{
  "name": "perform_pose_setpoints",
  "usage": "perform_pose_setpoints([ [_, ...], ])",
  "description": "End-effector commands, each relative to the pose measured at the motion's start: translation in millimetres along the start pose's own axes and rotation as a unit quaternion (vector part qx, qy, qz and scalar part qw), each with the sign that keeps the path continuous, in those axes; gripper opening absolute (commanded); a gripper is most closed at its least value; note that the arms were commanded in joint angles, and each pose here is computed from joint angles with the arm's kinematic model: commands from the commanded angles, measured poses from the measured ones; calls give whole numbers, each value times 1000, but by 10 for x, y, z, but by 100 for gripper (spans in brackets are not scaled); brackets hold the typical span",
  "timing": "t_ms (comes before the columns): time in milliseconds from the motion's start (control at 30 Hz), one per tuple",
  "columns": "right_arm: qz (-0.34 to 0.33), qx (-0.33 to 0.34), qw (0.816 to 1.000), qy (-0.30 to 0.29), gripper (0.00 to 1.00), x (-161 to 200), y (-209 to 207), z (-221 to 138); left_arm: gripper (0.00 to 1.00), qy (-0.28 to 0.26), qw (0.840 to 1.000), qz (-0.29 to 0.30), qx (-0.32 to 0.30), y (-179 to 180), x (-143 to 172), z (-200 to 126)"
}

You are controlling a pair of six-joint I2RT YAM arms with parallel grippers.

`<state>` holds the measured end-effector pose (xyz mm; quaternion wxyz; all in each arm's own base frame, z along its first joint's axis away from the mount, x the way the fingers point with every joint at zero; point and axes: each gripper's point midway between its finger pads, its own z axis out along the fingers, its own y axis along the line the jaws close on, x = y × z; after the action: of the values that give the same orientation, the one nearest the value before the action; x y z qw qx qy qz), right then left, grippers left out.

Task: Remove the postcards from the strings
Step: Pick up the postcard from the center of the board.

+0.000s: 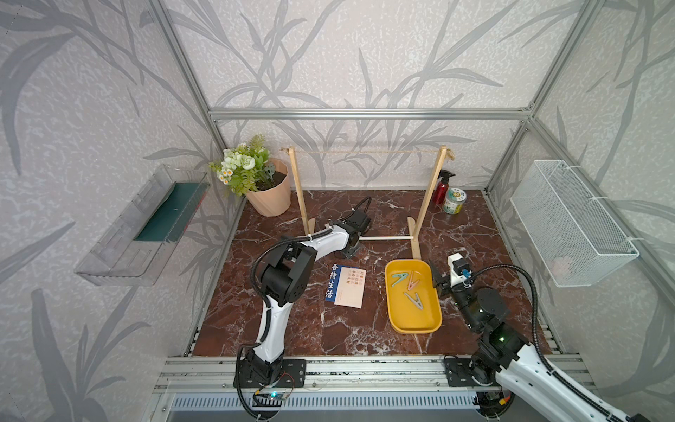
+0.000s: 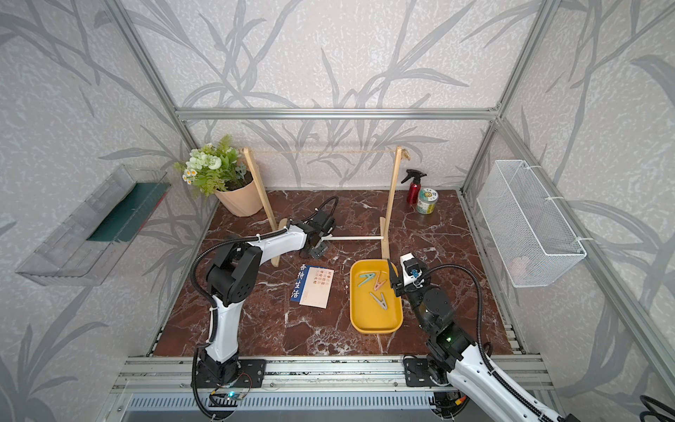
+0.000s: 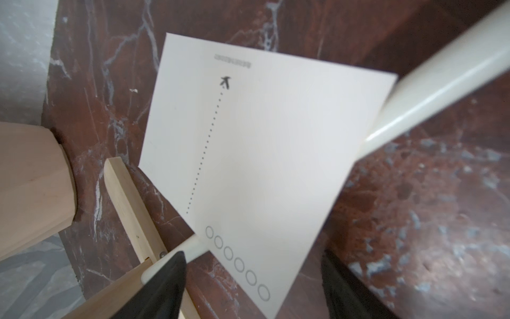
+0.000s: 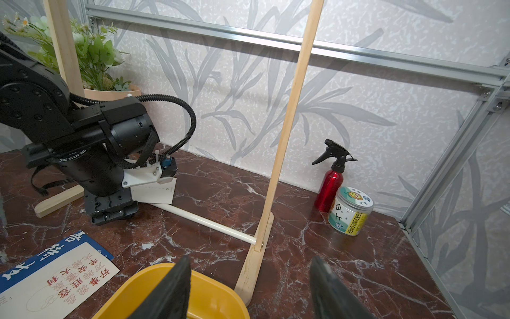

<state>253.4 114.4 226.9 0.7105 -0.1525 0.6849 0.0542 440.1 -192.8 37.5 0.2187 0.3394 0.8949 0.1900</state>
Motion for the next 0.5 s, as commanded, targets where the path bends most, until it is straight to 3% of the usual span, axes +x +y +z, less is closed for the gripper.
perform_pose_setpoints([
  [0, 4, 2, 1000, -14, 67, -32, -11, -20, 67, -8, 1000, 10, 6, -26, -80, 23],
  [100, 5, 2, 1000, -17, 67, -36, -14, -24, 56, -8, 1000, 9, 11, -46, -66, 0],
  [200, 4, 6, 1000, -17, 67, -33, -24, -24, 36, -11, 1000, 5, 13, -46, -53, -41],
  [400, 7, 3, 1000, -24, 67, -46, -20, -39, 17, -6, 1000, 10, 5, -41, 3, -112],
  [467, 8, 4, 1000, -26, 67, -53, -26, -47, 6, -8, 1000, 11, 0, -37, 0, -139],
])
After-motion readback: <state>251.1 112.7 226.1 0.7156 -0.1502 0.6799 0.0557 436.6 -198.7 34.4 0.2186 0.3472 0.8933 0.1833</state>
